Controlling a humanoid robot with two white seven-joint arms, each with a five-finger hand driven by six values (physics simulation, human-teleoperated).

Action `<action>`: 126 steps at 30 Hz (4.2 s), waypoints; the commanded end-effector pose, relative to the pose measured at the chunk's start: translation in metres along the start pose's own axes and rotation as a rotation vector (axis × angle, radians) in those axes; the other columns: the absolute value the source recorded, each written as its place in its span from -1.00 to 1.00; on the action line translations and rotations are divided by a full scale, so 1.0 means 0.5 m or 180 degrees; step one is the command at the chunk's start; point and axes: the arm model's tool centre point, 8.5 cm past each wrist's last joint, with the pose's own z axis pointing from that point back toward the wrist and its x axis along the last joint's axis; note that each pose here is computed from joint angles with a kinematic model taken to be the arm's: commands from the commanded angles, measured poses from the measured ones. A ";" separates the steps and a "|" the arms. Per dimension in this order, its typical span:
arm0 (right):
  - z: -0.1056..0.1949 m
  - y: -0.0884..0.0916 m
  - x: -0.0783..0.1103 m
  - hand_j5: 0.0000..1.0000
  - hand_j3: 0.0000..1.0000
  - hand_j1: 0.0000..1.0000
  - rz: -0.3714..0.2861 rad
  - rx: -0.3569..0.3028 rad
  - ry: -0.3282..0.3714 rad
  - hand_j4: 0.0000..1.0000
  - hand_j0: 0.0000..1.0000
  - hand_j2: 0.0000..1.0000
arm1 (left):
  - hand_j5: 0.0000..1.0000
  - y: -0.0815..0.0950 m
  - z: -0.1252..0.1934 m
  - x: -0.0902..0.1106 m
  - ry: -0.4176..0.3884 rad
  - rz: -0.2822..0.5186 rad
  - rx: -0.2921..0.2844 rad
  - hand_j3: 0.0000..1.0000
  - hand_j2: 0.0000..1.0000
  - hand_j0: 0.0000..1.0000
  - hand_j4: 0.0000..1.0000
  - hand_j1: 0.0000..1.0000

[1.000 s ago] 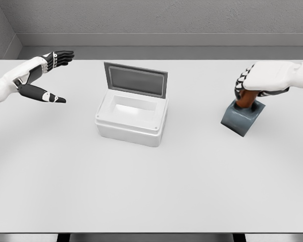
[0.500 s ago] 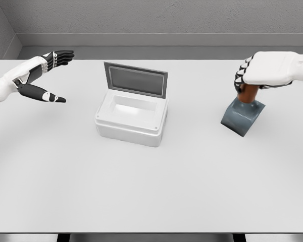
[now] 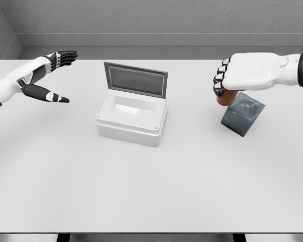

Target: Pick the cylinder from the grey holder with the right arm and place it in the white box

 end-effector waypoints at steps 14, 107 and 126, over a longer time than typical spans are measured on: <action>-0.055 -0.055 0.036 0.05 0.05 0.05 0.0142 -0.0241 -0.0248 0.05 0.05 0.05 | 1.00 0.006 -0.006 -0.014 0.0030 0.0068 0.0068 1.00 1.00 1.00 1.00 1.00; 0.120 -0.049 -0.005 1.00 1.00 1.00 -0.0724 -0.1045 -0.0053 1.00 1.00 1.00 | 1.00 -0.029 -0.108 -0.023 -0.0140 0.0323 0.0089 1.00 1.00 1.00 1.00 1.00; 0.107 0.207 0.104 1.00 1.00 1.00 -0.2614 -0.2126 -0.0042 1.00 1.00 1.00 | 1.00 -0.077 -0.195 -0.009 -0.0222 0.0529 -0.0042 1.00 1.00 1.00 1.00 1.00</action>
